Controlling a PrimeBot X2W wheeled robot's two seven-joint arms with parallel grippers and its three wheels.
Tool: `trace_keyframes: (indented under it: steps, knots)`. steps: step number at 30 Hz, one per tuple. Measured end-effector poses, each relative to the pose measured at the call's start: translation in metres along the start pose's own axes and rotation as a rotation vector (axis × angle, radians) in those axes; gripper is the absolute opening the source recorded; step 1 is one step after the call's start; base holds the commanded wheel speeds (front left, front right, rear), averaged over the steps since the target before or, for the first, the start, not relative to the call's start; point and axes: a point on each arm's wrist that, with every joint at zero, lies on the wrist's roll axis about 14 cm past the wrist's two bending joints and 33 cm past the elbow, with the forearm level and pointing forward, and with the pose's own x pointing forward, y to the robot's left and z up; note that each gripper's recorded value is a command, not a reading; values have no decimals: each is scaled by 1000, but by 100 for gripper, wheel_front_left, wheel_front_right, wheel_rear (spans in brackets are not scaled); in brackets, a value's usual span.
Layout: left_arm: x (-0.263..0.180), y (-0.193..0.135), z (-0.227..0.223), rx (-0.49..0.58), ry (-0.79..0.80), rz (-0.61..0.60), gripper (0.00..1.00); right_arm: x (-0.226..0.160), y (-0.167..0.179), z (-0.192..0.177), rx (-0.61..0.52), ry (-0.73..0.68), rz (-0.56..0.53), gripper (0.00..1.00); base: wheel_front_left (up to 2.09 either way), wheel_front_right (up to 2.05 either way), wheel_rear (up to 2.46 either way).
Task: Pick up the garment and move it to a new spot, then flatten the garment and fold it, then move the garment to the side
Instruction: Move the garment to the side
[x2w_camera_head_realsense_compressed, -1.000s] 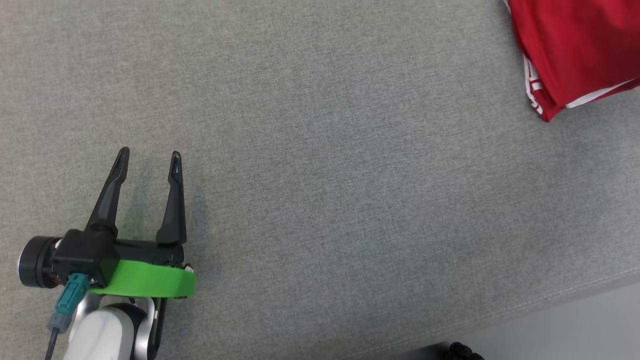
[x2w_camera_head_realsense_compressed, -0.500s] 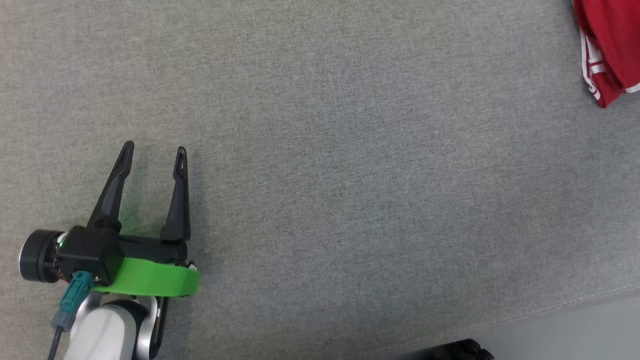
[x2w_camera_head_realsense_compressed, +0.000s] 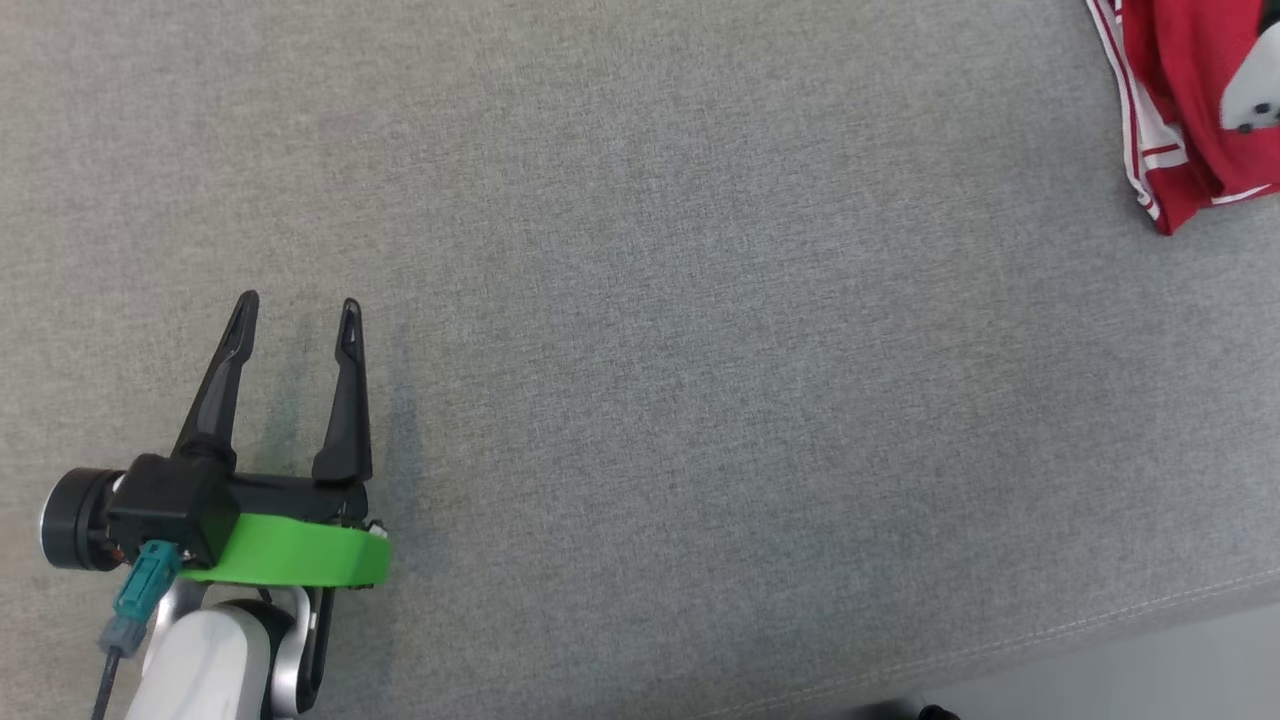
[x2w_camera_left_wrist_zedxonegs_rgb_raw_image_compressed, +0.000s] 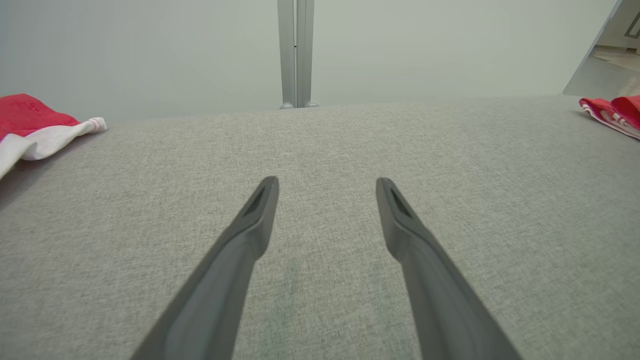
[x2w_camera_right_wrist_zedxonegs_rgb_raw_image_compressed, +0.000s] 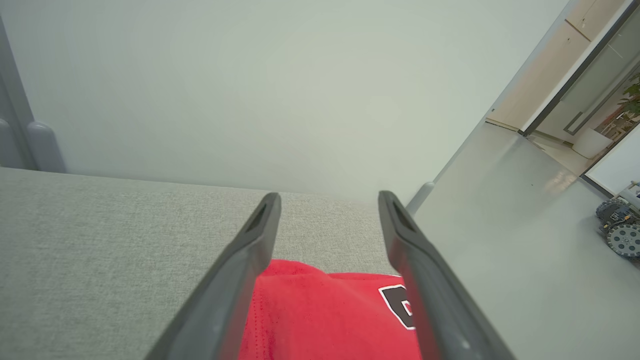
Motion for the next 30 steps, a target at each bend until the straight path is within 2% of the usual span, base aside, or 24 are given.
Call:
trace_keyframes:
  steps: [6,16,23,30]
  knots:
    - [-6,7,27,-10,-77,44,100,-23,48,14,88,-19,118,100,0,0,0]
    - [-47,13,53,-28,-133,131,100,-83,97,57,254,-123,254,100,0,0,0]
    - [-79,15,64,-41,-161,184,100,-133,115,86,335,-231,297,100,0,0,0]
    - [-108,21,70,-53,-187,237,100,-185,133,87,403,-270,326,100,0,0,0]
